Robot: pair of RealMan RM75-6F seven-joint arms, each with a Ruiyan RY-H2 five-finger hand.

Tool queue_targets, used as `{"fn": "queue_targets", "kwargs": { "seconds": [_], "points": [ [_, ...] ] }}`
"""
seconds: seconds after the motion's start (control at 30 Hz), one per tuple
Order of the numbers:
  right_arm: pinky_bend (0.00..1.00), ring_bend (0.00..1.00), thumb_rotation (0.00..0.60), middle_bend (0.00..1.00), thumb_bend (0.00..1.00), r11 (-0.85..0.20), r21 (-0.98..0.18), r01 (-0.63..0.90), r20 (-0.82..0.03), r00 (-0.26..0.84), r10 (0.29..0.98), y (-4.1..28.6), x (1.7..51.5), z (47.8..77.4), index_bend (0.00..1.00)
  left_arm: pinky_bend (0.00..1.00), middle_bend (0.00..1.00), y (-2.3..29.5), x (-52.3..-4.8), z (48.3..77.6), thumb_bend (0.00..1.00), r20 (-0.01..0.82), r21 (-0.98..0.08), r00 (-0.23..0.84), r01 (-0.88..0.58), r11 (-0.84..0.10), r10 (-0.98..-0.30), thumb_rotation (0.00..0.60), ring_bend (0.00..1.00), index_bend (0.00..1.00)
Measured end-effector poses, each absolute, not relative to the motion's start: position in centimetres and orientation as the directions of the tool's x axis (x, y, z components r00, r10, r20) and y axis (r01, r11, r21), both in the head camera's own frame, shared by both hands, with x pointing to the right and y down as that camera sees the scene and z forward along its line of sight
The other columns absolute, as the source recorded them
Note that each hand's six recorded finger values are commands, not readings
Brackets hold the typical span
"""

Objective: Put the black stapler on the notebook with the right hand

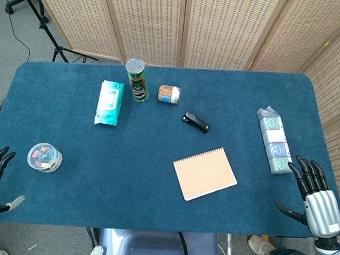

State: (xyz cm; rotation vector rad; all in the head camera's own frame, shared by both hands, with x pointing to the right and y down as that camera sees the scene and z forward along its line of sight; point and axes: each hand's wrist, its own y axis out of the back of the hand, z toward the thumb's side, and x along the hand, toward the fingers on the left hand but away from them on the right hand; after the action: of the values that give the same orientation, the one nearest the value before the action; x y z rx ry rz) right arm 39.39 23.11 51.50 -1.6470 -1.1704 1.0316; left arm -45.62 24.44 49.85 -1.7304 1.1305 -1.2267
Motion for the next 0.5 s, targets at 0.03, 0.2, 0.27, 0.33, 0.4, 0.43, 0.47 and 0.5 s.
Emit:
{"fn": "queue_targets", "kwargs": {
  "seconds": [0.03,0.2,0.27,0.33,0.4,0.43,0.47,0.5],
  "points": [
    [0.0,0.0,0.6,0.0,0.0,-0.21,-0.942,0.263,-0.152,0.223,0.963,23.1,39.4,51.6,0.01,0.0,0.0,24.5,-45.6,49.9,0.0,0.324,-0.902,0.161,-0.245,-0.356,-0.932,0.6,0.0,0.0],
    [0.0,0.0,0.6,0.0,0.0,-0.236,-0.939,0.252,-0.178,0.232,0.956,23.1,39.2,52.2,0.01,0.0,0.0,24.5,-45.6,49.9,0.0,0.325,-0.901,0.159,-0.247,-0.356,-0.932,0.6,0.0,0.0],
    [0.0,0.0,0.6,0.0,0.0,-0.256,-0.93,0.262,-0.196,0.234,0.952,22.8,38.9,52.8,0.01,0.0,0.0,24.3,-45.7,49.7,0.0,0.312,-0.904,0.159,-0.252,-0.344,-0.937,0.6,0.0,0.0],
    [0.0,0.0,0.6,0.0,0.0,-0.289,-0.92,0.266,-0.227,0.238,0.944,22.1,38.5,53.7,0.01,0.0,0.0,24.1,-45.8,49.9,0.0,0.314,-0.904,0.155,-0.252,-0.345,-0.937,0.6,0.0,0.0],
    [0.0,0.0,0.6,0.0,0.0,-0.322,-0.909,0.265,-0.259,0.247,0.934,21.2,37.9,54.6,0.01,0.0,0.0,23.9,-45.8,50.2,0.0,0.324,-0.902,0.152,-0.25,-0.353,-0.934,0.6,0.0,0.0],
    [0.0,0.0,0.6,0.0,0.0,-0.346,-0.901,0.263,-0.281,0.254,0.925,20.4,37.4,55.3,0.01,0.0,0.0,23.8,-45.8,50.3,0.0,0.33,-0.9,0.149,-0.248,-0.358,-0.932,0.6,0.0,0.0],
    [0.0,0.0,0.6,0.0,0.0,-0.363,-0.895,0.26,-0.298,0.26,0.919,19.8,37.0,55.8,0.01,0.0,0.0,23.7,-45.8,50.4,0.0,0.333,-0.9,0.146,-0.247,-0.36,-0.932,0.6,0.0,0.0],
    [0.0,0.0,0.6,0.0,0.0,-0.38,-0.889,0.256,-0.313,0.265,0.912,19.1,36.5,56.3,0.01,0.0,0.0,23.6,-45.8,50.5,0.0,0.334,-0.9,0.143,-0.246,-0.36,-0.932,0.6,0.0,0.0]
  ]
}}
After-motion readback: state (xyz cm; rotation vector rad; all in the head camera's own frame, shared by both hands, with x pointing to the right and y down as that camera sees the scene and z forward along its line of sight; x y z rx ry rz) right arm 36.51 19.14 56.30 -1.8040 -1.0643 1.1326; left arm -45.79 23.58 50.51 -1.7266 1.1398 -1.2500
